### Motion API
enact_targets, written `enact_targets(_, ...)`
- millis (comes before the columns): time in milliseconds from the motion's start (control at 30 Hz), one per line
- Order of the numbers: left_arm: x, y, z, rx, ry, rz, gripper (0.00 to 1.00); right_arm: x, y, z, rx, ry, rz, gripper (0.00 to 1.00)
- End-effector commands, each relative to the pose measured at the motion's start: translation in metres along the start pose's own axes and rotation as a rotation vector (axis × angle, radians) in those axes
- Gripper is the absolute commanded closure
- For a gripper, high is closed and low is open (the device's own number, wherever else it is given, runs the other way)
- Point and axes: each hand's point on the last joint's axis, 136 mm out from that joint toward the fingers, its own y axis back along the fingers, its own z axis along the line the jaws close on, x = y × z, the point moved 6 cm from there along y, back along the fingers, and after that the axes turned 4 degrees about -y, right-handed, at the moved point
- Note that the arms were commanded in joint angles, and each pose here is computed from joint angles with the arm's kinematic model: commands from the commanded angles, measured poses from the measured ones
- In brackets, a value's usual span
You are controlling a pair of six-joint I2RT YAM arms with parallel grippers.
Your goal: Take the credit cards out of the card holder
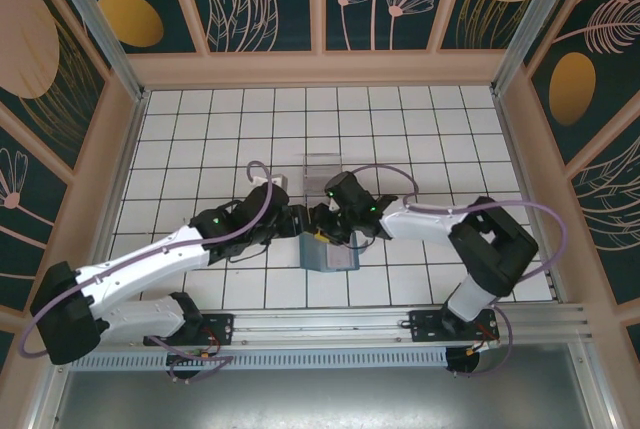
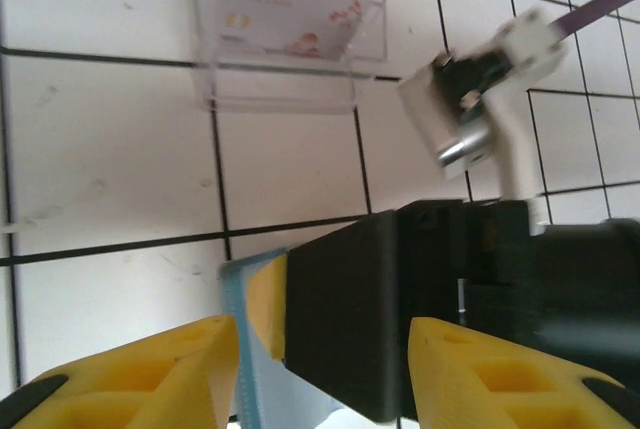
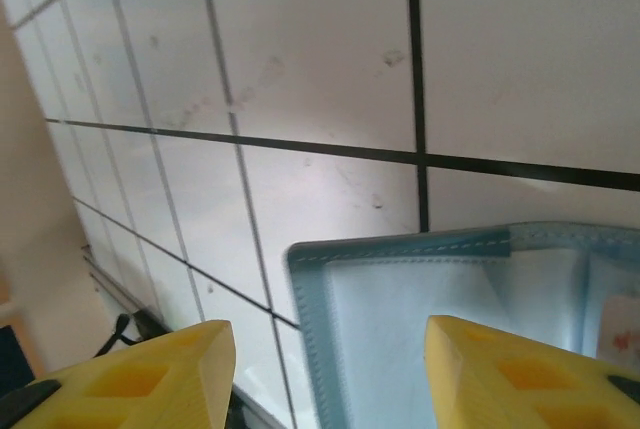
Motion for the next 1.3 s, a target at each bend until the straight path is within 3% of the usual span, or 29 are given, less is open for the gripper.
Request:
enact_targets(0, -0.001, -0.012, -0.018, 0.095, 0.009, 0.049, 0.55, -0.001, 0.023, -0.007, 0.03, -0.016, -0.053, 0.47)
enact_targets(267, 0.003, -0.036, -0.037, 0.16, 0.0, 0.151, 0.7, 0.006, 0.048, -0.045, 0.117, -0.066, -0.11, 0.48)
enact_targets(667, 0.02, -0.067, -0.036, 0.124, 0.047, 0.277, 0.75, 0.012, 0.048, -0.091, 0.336, -0.049, -0.135, 0.59)
enact_targets(1267, 0.042, -0.095, -0.027, -0.044, 0.032, 0.391, 0.78, 0.011, 0.031, -0.1, 0.361, -0.03, -0.081, 0.76)
